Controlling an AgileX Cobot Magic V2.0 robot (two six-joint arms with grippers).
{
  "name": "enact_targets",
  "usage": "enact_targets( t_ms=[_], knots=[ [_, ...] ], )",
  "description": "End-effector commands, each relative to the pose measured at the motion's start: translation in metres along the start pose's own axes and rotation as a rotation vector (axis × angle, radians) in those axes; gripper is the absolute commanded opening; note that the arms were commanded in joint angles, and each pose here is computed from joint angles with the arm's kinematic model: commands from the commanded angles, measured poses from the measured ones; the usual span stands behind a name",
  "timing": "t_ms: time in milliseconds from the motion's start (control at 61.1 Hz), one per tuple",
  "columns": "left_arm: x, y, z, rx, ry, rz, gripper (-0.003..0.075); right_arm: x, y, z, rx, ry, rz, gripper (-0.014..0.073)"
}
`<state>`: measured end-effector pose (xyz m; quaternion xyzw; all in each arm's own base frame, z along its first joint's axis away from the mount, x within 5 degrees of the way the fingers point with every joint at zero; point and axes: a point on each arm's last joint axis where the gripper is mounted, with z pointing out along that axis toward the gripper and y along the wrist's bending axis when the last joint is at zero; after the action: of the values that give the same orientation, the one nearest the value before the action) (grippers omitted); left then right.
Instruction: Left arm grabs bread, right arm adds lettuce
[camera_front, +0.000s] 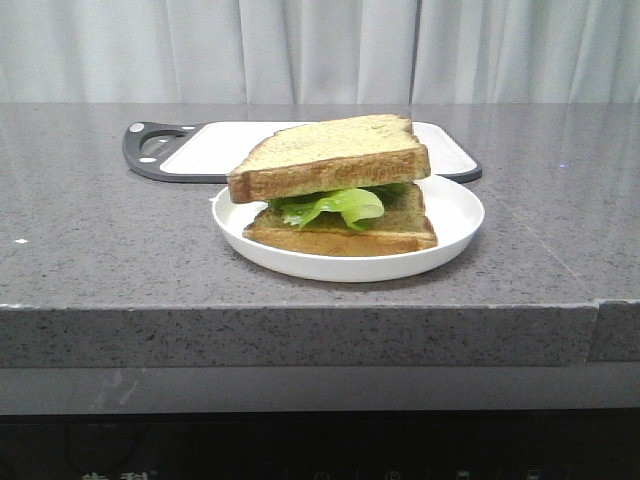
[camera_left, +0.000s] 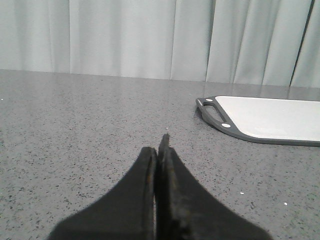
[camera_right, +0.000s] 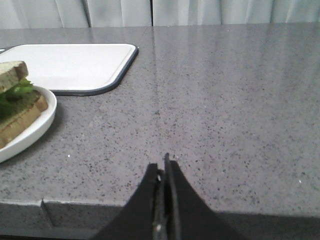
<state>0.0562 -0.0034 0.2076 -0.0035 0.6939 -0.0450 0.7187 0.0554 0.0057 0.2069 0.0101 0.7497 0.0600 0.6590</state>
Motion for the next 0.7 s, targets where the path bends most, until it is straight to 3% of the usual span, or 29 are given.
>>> enact_targets(
  t_ms=[0, 131, 687],
  knots=[
    [-0.007, 0.000, -0.002, -0.004, -0.099, -0.009, -0.0020, -0.003, -0.002, -0.001, 0.016, -0.135, 0.003, -0.0068],
    [-0.007, 0.000, -0.002, -0.004, -0.099, -0.009, -0.0020, 0.008, -0.003, 0.000, 0.019, -0.134, 0.007, -0.0068],
    [-0.007, 0.000, -0.002, -0.004, -0.099, -0.009, -0.0020, 0.003, -0.004, 0.000, 0.022, -0.182, 0.010, -0.0068]
  ],
)
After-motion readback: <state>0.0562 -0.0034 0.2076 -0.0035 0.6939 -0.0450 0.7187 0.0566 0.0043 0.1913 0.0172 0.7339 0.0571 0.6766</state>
